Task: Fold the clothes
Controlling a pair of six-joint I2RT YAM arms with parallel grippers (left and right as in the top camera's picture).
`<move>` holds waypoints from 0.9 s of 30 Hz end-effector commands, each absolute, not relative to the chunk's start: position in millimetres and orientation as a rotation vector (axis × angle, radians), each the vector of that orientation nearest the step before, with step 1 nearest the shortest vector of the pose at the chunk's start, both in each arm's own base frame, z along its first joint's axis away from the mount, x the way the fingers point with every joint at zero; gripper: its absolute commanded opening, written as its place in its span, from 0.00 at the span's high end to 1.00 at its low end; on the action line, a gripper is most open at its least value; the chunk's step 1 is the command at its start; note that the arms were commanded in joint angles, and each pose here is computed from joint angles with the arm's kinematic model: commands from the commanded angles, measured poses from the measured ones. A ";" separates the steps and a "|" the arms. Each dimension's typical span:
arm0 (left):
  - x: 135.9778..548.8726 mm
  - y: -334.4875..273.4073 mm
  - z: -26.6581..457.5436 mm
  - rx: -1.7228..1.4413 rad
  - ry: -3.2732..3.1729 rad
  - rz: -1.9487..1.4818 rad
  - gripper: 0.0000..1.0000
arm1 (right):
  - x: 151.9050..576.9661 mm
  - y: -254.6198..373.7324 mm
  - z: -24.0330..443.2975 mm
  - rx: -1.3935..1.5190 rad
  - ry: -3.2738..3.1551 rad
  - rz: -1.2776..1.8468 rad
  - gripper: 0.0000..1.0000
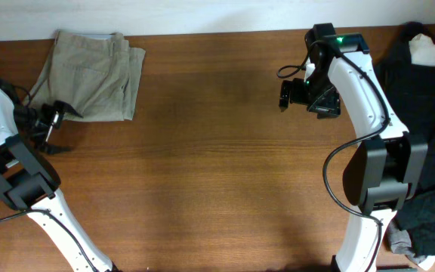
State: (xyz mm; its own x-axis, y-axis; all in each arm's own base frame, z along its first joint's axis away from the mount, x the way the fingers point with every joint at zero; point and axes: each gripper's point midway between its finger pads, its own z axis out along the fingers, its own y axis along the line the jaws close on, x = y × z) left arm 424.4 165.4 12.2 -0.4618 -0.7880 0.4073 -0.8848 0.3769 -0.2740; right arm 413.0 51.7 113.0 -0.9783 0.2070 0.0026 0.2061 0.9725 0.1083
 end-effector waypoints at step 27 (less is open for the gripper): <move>614.5 191.1 61.1 0.844 -3.714 0.002 0.99 | 400.0 48.5 122.1 0.298 3.147 0.154 0.01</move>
State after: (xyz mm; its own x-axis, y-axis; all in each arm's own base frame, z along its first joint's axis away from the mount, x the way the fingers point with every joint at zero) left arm 615.4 184.7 110.0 -0.6551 -0.3924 -0.6456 -0.3776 0.9102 -0.1701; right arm 400.7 51.0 113.0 -0.9804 0.1908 0.0494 0.1948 0.9762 0.0950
